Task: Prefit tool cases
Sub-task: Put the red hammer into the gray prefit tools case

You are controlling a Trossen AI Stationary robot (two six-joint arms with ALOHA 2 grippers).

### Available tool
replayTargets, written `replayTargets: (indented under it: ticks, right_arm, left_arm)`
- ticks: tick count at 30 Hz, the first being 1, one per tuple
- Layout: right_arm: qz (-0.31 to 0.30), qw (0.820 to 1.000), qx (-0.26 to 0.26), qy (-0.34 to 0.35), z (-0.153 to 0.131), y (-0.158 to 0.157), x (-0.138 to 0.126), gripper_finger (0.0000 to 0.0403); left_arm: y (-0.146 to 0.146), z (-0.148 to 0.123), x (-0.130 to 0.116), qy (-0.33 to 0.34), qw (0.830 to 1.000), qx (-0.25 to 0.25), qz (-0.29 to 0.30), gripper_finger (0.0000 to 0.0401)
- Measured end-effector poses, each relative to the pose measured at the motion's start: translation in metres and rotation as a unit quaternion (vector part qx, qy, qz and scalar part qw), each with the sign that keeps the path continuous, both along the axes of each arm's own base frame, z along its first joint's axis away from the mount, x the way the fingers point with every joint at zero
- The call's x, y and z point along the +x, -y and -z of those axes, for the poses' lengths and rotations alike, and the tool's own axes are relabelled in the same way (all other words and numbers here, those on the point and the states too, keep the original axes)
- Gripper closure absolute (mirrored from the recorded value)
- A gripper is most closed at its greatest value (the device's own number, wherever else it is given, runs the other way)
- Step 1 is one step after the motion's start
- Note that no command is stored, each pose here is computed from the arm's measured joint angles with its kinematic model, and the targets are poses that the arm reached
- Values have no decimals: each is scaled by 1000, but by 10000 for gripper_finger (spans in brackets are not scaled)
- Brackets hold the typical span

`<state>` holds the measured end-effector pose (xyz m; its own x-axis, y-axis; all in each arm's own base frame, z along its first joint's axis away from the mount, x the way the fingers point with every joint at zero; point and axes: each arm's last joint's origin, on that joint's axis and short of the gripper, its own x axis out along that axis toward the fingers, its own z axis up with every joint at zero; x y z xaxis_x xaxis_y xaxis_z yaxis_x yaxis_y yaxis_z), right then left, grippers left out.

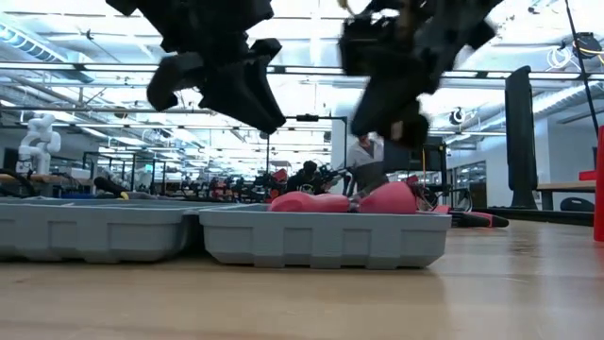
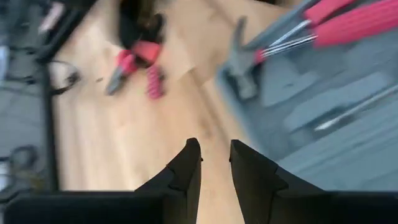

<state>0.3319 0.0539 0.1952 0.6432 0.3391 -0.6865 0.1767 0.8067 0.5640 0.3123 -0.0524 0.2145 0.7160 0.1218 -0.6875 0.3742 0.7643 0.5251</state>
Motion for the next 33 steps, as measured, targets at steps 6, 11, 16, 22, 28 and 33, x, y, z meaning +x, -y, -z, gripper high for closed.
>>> replayTargets:
  ticks: [6,11,16,22,28,33]
  right_arm:
    - [65,984,-136,-94,-9,-6,-36,403]
    - [80,972,-186,-121,4,-12,-36,403]
    - [73,971,-190,-125,20,-14,-27,403]
    - [65,971,-193,-128,36,-16,-19,403]
    - [59,976,-190,-83,32,-18,-11,403]
    - [60,976,-193,-84,34,-16,-10,403]
  left_arm:
    - [3,0,4,12,998,-60,35,310]
    - [-7,14,10,-13,994,-103,14,310]
    - [-11,38,20,-40,988,-146,12,310]
    - [-10,44,29,-13,988,-150,20,310]
    - [-14,51,37,1,983,-182,34,310]
    - [-15,58,43,11,981,-190,38,310]
